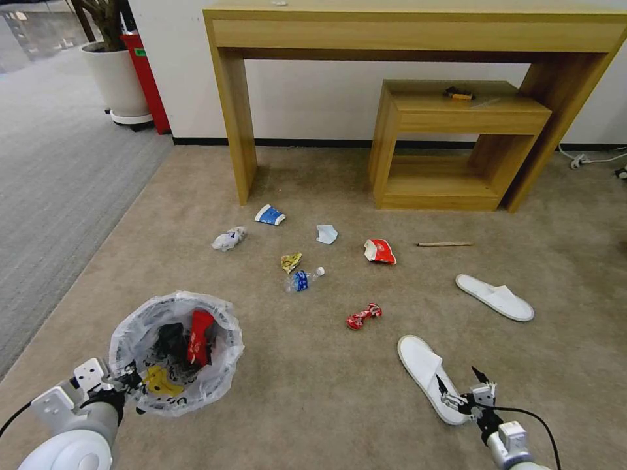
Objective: Pick up the trash bin and place the garbage on the floor into it.
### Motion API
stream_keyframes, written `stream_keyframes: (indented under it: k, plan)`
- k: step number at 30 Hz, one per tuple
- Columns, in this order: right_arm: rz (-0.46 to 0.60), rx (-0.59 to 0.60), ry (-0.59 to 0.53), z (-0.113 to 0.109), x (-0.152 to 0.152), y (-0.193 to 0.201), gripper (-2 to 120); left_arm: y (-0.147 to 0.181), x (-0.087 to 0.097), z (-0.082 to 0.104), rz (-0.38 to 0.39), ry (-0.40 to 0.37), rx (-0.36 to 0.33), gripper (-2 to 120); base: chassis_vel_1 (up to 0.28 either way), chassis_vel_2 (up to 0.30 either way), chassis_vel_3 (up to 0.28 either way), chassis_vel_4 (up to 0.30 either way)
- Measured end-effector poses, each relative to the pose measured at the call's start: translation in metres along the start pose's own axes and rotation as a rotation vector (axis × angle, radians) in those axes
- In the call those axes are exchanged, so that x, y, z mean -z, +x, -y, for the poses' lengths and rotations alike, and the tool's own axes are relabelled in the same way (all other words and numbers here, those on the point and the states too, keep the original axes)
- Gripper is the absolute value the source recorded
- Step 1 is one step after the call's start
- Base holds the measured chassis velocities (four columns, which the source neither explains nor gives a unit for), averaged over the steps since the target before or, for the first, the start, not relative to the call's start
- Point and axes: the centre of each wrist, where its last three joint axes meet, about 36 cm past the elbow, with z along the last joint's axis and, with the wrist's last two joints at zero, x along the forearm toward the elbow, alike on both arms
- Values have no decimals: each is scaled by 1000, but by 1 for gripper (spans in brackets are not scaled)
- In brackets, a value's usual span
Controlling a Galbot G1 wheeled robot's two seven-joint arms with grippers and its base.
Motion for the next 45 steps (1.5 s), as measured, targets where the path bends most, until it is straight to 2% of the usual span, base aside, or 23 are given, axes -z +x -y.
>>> stream_keyframes:
  k: [20, 31, 34, 35, 37, 38, 41, 42, 45]
  plan:
    - [-28, 17, -35, -22, -16, -59, 100, 11, 2, 0, 16, 2, -1, 0, 0, 0, 0, 0]
    - [-38, 27, -37, -36, -21, -71, 96, 12, 4, 2, 23, 4, -10, 0, 0, 0, 0, 0]
    - [-40, 35, -36, -40, -22, -72, 84, 13, 5, 3, 27, 5, -14, 0, 0, 0, 0, 0]
    - [-40, 35, -36, -40, -22, -72, 84, 13, 5, 3, 27, 5, -14, 0, 0, 0, 0, 0]
    - [-40, 40, -31, -41, -25, -74, 71, 15, 6, 4, 30, 5, -19, 0, 0, 0, 0, 0]
    - [-40, 40, -31, -41, -25, -74, 71, 15, 6, 4, 30, 5, -19, 0, 0, 0, 0, 0]
    - [-39, 46, -25, -43, -28, -75, 58, 16, 8, 5, 33, 5, -24, 0, 0, 0, 0, 0]
    - [-39, 46, -25, -43, -28, -75, 58, 16, 8, 5, 33, 5, -24, 0, 0, 0, 0, 0]
    - [-37, 50, -17, -43, -30, -75, 43, 15, 8, 6, 37, 7, -27, 0, 0, 0, 0, 0]
